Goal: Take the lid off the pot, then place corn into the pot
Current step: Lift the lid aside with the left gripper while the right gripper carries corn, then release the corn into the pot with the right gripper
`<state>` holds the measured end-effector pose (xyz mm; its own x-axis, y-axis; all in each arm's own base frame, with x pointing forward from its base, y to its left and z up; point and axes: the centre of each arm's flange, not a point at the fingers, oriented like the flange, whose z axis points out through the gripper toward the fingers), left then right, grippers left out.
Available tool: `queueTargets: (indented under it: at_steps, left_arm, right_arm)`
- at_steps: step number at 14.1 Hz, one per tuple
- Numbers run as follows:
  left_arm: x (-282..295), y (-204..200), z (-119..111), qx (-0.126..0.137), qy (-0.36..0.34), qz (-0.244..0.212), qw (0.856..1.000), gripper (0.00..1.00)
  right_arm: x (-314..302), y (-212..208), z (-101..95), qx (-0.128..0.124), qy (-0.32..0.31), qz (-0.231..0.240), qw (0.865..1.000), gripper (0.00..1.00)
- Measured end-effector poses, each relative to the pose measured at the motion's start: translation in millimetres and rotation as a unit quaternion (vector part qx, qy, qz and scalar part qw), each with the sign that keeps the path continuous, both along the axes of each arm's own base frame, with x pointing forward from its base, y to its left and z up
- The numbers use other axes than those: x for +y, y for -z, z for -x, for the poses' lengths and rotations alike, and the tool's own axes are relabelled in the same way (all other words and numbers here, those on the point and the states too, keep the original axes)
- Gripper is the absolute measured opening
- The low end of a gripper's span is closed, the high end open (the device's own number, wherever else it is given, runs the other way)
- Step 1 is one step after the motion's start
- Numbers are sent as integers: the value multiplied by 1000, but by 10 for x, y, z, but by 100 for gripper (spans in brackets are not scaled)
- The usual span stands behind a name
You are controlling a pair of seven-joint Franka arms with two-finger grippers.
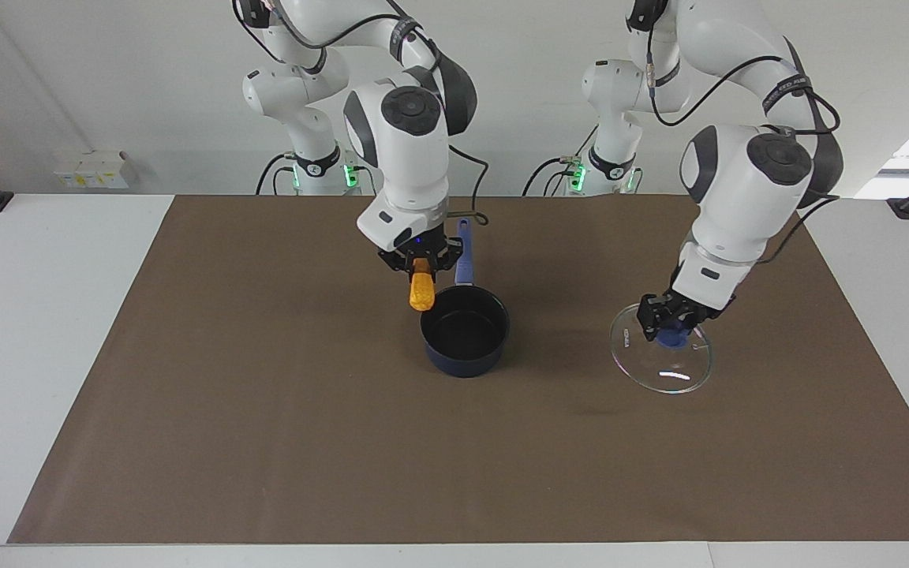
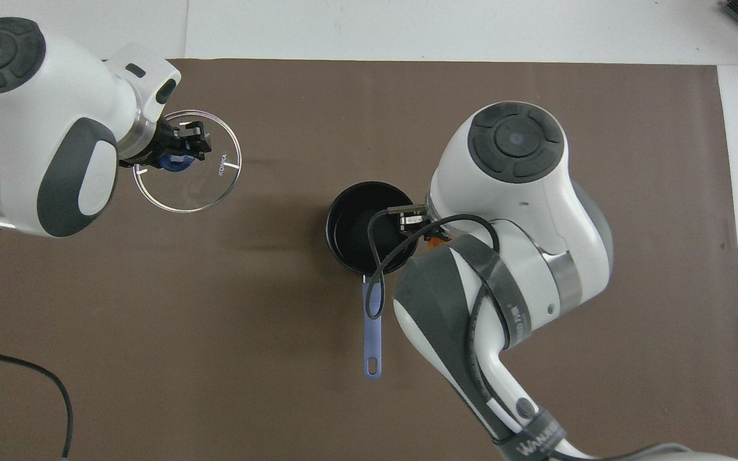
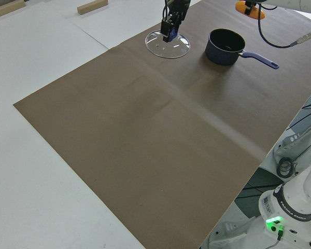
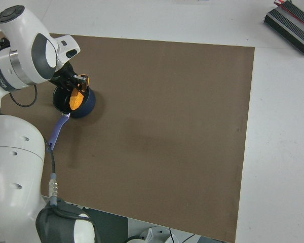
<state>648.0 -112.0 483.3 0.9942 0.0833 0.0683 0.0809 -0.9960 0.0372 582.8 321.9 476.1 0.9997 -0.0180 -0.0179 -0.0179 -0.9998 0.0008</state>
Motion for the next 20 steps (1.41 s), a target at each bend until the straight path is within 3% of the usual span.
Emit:
queueTargets:
  at_steps: [3,7,12,20]
  left_arm:
    - [427,101,46,14,23,5,1000,65]
    - [795,278,335,34,50,6,998,65]
    - [1177,618,770,26,59,6,998,65]
    - [1812,1211,1046,7,93,-3,996,65]
  right_arm:
    - [350,180,-108,-6,5,-6,1000,35]
    - [651,661,-123,-1,2,0,1000,35]
    - [600,1100,-100,20,2,14,1000,35]
    - [595,1240,-90,12,-7,7,1000,35]
